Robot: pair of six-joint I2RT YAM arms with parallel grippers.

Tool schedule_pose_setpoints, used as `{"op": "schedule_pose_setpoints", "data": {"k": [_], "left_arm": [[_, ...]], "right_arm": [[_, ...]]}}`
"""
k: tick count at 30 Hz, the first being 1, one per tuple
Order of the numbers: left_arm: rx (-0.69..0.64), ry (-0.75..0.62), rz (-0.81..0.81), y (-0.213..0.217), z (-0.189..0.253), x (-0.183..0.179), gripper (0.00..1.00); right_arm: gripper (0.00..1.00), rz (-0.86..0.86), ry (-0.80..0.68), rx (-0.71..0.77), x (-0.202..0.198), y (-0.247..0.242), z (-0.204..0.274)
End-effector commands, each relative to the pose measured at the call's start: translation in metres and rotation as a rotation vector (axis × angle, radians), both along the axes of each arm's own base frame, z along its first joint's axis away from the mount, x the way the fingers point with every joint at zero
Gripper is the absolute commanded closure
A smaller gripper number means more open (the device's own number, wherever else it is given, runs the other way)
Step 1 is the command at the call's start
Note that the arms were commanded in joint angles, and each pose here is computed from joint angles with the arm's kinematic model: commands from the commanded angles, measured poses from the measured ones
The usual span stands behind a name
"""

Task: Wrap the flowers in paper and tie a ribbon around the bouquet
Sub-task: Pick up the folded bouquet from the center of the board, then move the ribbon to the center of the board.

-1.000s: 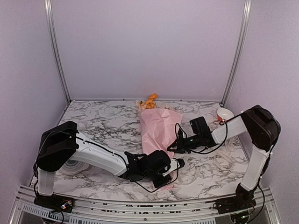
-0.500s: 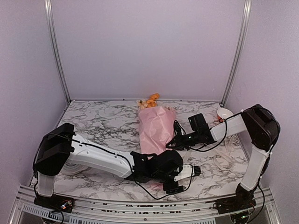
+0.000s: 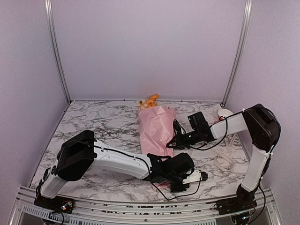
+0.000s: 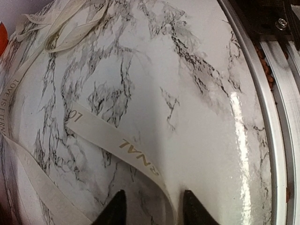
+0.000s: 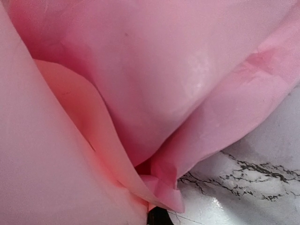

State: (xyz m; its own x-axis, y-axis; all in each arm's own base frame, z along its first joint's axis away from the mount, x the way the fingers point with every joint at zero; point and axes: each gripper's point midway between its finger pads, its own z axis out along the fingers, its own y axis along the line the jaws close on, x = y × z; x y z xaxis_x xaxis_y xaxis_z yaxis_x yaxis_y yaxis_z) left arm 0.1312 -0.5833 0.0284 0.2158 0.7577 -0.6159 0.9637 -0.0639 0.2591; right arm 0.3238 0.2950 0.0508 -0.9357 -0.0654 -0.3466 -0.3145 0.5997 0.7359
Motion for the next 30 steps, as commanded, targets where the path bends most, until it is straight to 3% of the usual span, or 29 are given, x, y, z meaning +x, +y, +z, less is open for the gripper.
{"op": "schedule_pose_setpoints", "data": {"k": [1, 7, 15, 21, 30], "left_arm": [[0.121, 0.088, 0.016, 0.026, -0.024, -0.009, 1.0], [0.051, 0.348, -0.036, 0.066, 0.015, -0.061, 1.0], [0.099, 0.549, 0.045, 0.151, 0.015, -0.094, 1.0], [0.004, 0.629, 0.205, 0.184, 0.016, -0.082, 1.0], [-0.06, 0.609, 0.63, 0.252, -0.005, -0.011, 1.0]], "right_arm": [[1.0, -0.003, -0.045, -0.015, 0.012, 0.001, 0.015], [1.0, 0.008, -0.026, -0.019, 0.016, 0.004, 0.029], [1.0, 0.009, -0.028, -0.035, 0.023, 0.003, 0.039], [1.0, 0.02, -0.014, -0.017, 0.023, 0.006, 0.046], [1.0, 0.032, -0.017, -0.016, 0.021, 0.006, 0.062]]}}
